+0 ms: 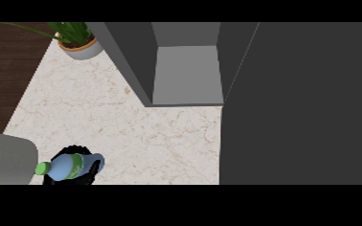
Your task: Pick up the bottled water, place it into the cabinet and close the cabinet
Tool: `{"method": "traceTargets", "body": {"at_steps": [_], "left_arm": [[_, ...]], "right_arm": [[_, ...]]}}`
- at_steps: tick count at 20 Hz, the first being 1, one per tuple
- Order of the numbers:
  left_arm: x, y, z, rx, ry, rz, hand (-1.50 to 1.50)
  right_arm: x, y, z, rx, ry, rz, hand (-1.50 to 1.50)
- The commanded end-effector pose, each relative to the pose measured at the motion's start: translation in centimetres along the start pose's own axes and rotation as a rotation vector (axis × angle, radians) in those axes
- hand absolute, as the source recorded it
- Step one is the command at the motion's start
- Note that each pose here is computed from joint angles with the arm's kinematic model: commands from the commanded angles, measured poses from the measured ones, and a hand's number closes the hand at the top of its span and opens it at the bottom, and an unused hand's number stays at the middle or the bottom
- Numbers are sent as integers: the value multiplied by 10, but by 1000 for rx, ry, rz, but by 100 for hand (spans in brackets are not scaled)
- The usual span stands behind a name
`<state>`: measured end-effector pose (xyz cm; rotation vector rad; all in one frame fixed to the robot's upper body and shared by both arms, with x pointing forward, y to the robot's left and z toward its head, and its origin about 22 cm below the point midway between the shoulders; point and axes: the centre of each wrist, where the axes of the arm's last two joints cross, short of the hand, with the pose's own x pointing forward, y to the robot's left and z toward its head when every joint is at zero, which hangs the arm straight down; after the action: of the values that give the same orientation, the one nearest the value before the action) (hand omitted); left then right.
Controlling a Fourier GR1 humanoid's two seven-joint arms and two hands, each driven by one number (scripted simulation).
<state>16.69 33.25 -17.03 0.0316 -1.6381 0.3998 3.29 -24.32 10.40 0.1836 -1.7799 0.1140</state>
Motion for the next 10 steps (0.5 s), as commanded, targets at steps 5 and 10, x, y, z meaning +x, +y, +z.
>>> {"method": "traceTargets", "body": {"at_steps": [5,10], "left_arm": [[-22,-82,-20,-179,-30,124,150],[-16,-112,-43,-233,-21,141,150]], "right_arm": [[20,0,-1,2,-42,-15,-150],[22,-4,-2,3,-45,-4,-150]]}}
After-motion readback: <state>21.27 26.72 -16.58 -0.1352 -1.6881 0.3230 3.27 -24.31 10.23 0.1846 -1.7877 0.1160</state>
